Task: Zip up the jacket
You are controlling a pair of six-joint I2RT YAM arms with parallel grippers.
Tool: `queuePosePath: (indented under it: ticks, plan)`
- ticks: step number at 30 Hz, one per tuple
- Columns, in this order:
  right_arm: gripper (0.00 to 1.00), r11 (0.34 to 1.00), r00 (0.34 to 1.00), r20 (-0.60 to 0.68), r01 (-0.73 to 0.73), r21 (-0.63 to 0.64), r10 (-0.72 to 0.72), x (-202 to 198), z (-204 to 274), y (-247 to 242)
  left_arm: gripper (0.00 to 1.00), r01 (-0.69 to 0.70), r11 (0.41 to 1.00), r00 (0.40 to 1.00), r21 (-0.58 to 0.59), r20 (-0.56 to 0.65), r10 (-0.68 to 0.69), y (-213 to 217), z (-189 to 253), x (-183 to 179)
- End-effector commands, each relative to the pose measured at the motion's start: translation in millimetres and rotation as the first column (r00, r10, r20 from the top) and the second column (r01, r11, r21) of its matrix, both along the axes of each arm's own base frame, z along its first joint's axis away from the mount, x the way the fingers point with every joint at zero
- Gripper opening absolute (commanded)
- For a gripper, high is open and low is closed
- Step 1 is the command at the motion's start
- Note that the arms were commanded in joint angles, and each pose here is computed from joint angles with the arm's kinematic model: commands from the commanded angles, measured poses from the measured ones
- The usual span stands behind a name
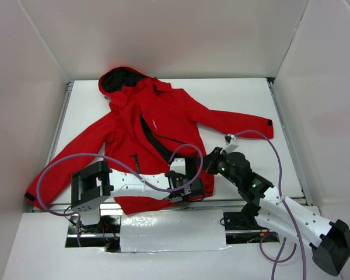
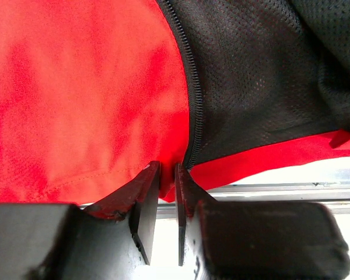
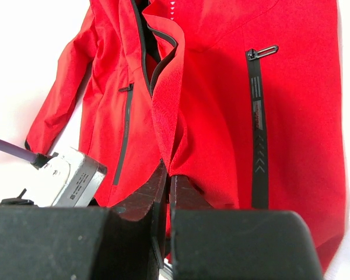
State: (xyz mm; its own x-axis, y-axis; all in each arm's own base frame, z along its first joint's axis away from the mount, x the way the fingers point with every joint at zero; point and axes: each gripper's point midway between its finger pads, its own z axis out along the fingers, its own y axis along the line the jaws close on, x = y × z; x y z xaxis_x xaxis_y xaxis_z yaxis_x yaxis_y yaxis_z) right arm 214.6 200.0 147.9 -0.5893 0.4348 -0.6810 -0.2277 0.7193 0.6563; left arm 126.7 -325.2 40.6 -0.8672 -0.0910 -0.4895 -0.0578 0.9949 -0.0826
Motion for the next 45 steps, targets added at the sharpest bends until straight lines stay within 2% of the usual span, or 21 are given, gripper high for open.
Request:
queuePosePath:
  ticks: [1, 9, 14, 20, 22, 24, 25, 27, 28, 31, 32, 35, 39, 40, 41, 42, 43, 44, 45]
  plan:
    - [0.00, 1.000, 0.999, 0.045, -0.002, 0.019, 0.001, 5, 11, 2, 0.29, 0.007, 1.000, 1.000, -0.012, 0.029, -0.007, 0, 12, 2]
    - [0.00, 1.000, 0.999, 0.047, -0.003, 0.019, 0.002, 5, 12, 1, 0.25, 0.012, 1.000, 0.999, -0.022, 0.032, -0.011, -1, 13, 2]
    - [0.00, 1.000, 0.999, 0.042, -0.014, 0.020, 0.013, 4, 10, 4, 0.00, 0.019, 0.999, 1.000, -0.040, 0.025, -0.018, -1, 12, 0]
    - [0.00, 0.992, 0.991, 0.061, -0.121, 0.048, 0.118, -5, 16, 19, 0.00, 0.042, 0.985, 0.997, -0.169, 0.076, -0.029, -3, 17, 8]
    - [0.00, 0.986, 0.985, 0.069, -0.160, 0.054, 0.156, -9, 18, 25, 0.00, 0.036, 0.956, 0.991, -0.292, 0.137, 0.005, -8, 44, 16]
    - [0.00, 0.978, 0.979, 0.075, -0.195, 0.070, 0.190, -12, 21, 30, 0.00, 0.008, 0.926, 0.977, -0.377, 0.201, 0.074, 7, 63, 25]
    - [0.00, 0.976, 0.978, 0.062, -0.205, 0.072, 0.200, -13, 18, 33, 0.00, 0.011, 0.890, 0.967, -0.456, 0.233, 0.108, 2, 78, 30]
    - [0.00, 0.968, 0.973, 0.056, -0.230, 0.102, 0.226, -16, 20, 39, 0.00, -0.009, 0.846, 0.938, -0.534, 0.289, 0.192, 22, 94, 40]
    - [0.00, 0.964, 0.971, 0.033, -0.238, 0.119, 0.236, -18, 15, 42, 0.00, 0.004, 0.797, 0.921, -0.604, 0.313, 0.233, 19, 110, 45]
    - [0.00, 0.947, 0.965, 0.033, -0.261, 0.189, 0.260, -23, 18, 49, 0.00, 0.000, 0.736, 0.864, -0.677, 0.370, 0.341, 44, 129, 57]
    - [0.00, 0.941, 0.964, 0.048, -0.266, 0.211, 0.262, -22, 23, 51, 0.00, 0.033, 0.684, 0.841, -0.729, 0.390, 0.375, 49, 144, 60]
    - [0.00, 0.922, 0.958, 0.062, -0.288, 0.259, 0.282, -26, 28, 56, 0.00, 0.106, 0.606, 0.780, -0.788, 0.444, 0.441, 62, 169, 65]
    - [0.00, 0.875, 0.938, 0.114, -0.346, 0.337, 0.327, -37, 41, 62, 0.00, 0.166, 0.549, 0.726, -0.819, 0.478, 0.494, 78, 183, 66]
    - [0.00, 0.865, 0.932, 0.120, -0.363, 0.347, 0.343, -42, 36, 62, 0.00, 0.185, 0.555, 0.723, -0.811, 0.494, 0.483, 80, 176, 65]
    - [0.00, 0.798, 0.874, 0.257, -0.483, 0.361, 0.413, -57, 61, 67, 0.00, 0.227, 0.571, 0.705, -0.789, 0.537, 0.462, 81, 180, 65]
    - [0.00, 0.751, 0.815, 0.341, -0.571, 0.333, 0.468, -71, 70, 69, 0.00, 0.274, 0.534, 0.692, -0.800, 0.549, 0.468, 79, 193, 62]
    - [0.00, 0.709, 0.742, 0.428, -0.650, 0.274, 0.516, -84, 76, 70, 0.00, 0.296, 0.542, 0.690, -0.786, 0.569, 0.448, 78, 194, 61]
    - [0.00, 0.605, 0.604, 0.520, -0.772, 0.194, 0.604, -112, 87, 71, 0.00, 0.301, 0.546, 0.686, -0.782, 0.575, 0.445, 79, 198, 61]
    - [0.00, 0.570, 0.540, 0.536, -0.812, 0.128, 0.649, -122, 83, 72, 0.00, 0.280, 0.559, 0.686, -0.781, 0.570, 0.452, 81, 196, 63]
